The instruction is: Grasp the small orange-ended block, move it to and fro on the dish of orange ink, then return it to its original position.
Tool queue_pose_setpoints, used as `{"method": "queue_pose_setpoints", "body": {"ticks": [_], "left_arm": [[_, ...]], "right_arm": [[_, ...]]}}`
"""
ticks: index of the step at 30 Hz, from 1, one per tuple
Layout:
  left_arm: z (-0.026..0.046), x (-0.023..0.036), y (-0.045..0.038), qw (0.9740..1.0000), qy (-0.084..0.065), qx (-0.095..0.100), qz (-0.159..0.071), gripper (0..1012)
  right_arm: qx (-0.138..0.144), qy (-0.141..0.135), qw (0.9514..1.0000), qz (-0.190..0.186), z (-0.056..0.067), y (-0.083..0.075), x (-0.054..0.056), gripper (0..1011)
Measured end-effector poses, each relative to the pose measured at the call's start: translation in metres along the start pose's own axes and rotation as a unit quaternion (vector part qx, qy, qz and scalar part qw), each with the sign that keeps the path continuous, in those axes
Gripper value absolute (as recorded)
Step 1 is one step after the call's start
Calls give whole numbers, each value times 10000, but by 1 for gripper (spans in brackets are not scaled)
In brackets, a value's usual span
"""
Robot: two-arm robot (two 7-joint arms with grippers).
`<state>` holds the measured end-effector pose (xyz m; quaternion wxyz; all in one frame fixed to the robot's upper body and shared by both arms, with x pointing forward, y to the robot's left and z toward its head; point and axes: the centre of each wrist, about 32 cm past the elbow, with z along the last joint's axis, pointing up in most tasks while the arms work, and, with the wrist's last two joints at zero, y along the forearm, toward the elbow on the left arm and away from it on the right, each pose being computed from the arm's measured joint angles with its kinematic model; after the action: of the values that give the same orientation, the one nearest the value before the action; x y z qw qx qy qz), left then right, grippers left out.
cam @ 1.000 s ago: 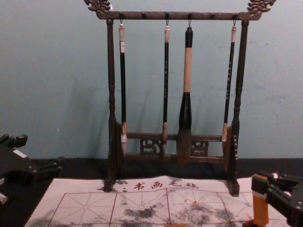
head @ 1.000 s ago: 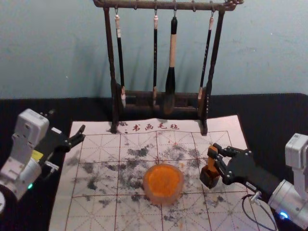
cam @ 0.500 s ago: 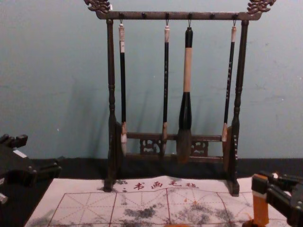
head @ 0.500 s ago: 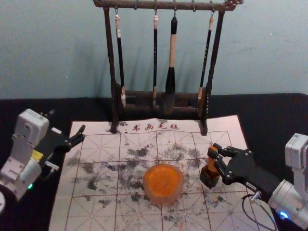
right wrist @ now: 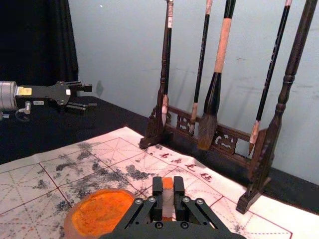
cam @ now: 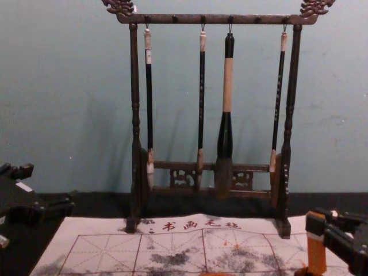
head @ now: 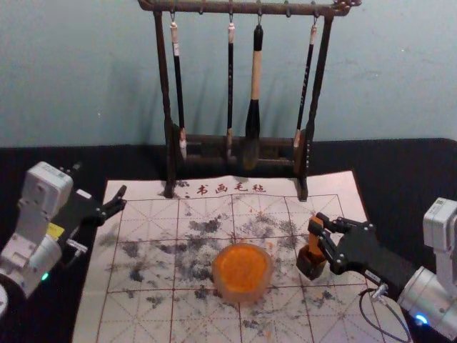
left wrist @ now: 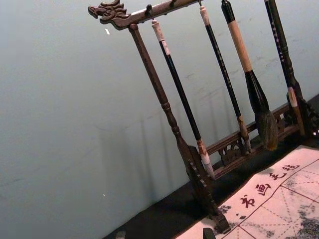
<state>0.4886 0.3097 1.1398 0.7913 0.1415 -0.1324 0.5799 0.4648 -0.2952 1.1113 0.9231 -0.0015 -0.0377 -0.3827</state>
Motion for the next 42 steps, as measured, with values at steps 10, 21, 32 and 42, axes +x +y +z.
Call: {"method": "queue_pose_setpoints", "body": {"ticks": [10, 21, 32, 42], "left_arm": [[0, 0, 0, 10000, 0, -1, 0, 1001], [0, 0, 0, 10000, 0, 0, 0, 1001], [0, 0, 0, 10000, 0, -1, 0, 1001], [0, 0, 0, 10000, 0, 0, 0, 1001]], "right_arm": [[54, -8, 10000, 45, -59, -13, -41, 81], [212, -70, 9997, 30, -174, -91, -129, 81], [388, -82, 9992, -89, -181, -116, -134, 81], [380, -21, 9993, -60, -214, -101, -116, 81]]}}
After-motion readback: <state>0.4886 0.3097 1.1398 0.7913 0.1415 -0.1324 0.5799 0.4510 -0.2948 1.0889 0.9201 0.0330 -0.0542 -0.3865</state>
